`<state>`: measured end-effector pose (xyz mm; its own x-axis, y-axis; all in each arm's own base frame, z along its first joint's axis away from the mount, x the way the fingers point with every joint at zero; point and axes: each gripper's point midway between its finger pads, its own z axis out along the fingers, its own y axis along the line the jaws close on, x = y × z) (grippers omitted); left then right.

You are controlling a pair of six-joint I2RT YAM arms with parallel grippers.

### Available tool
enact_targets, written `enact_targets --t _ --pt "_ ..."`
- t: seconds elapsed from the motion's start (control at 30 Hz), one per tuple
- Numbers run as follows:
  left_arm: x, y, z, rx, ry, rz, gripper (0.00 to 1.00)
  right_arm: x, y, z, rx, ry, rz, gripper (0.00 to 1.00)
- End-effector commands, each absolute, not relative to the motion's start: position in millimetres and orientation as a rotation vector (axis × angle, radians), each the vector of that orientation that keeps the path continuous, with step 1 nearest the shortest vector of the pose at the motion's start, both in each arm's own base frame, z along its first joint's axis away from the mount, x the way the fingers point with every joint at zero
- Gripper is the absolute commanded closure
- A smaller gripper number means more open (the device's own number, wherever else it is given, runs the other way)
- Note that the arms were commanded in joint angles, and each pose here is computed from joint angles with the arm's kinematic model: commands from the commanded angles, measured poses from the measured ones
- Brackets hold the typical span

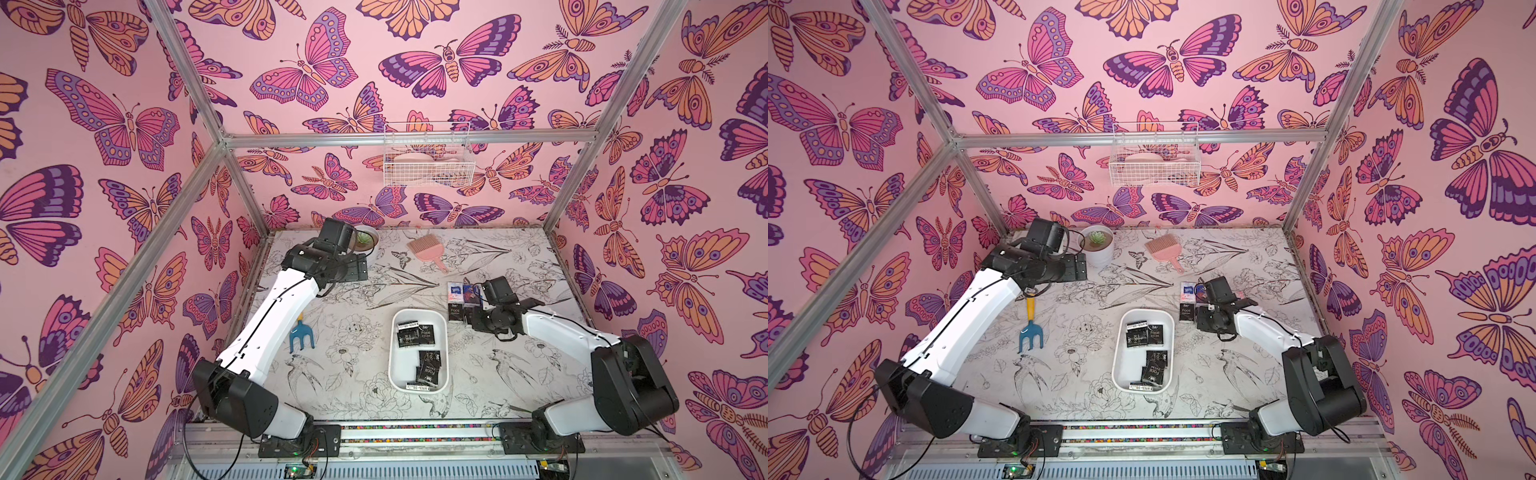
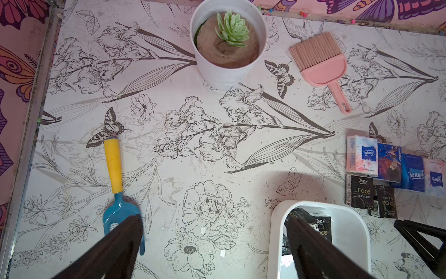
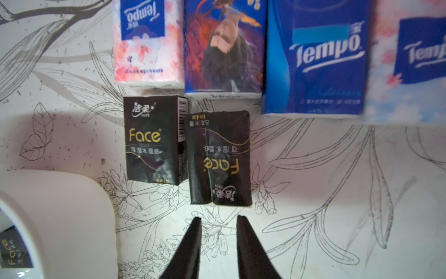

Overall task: Take the pocket tissues out of the storage box
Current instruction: Adjust the pocket tissues at the center of the board.

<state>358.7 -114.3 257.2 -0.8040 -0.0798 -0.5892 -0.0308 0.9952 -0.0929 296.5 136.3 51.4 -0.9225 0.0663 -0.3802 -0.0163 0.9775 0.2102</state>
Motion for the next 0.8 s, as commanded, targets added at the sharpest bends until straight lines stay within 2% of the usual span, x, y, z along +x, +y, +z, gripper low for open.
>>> enact_targets --t 0.0,0.27,0.77 --pt "356.4 -115.5 261.6 -0.059 2.505 -0.105 0.00 298.7 136.3 45.2 0.070 2.727 0.306 0.71" --pt "352.5 -111.7 261.8 -0.053 2.502 -0.085 0.00 309.5 136.0 33.6 0.105 2.739 0.322 0.71" --pt "354.6 -114.2 258.5 -0.062 2.514 -0.094 0.00 318.5 146.6 50.0 0.098 2.705 0.397 0.70"
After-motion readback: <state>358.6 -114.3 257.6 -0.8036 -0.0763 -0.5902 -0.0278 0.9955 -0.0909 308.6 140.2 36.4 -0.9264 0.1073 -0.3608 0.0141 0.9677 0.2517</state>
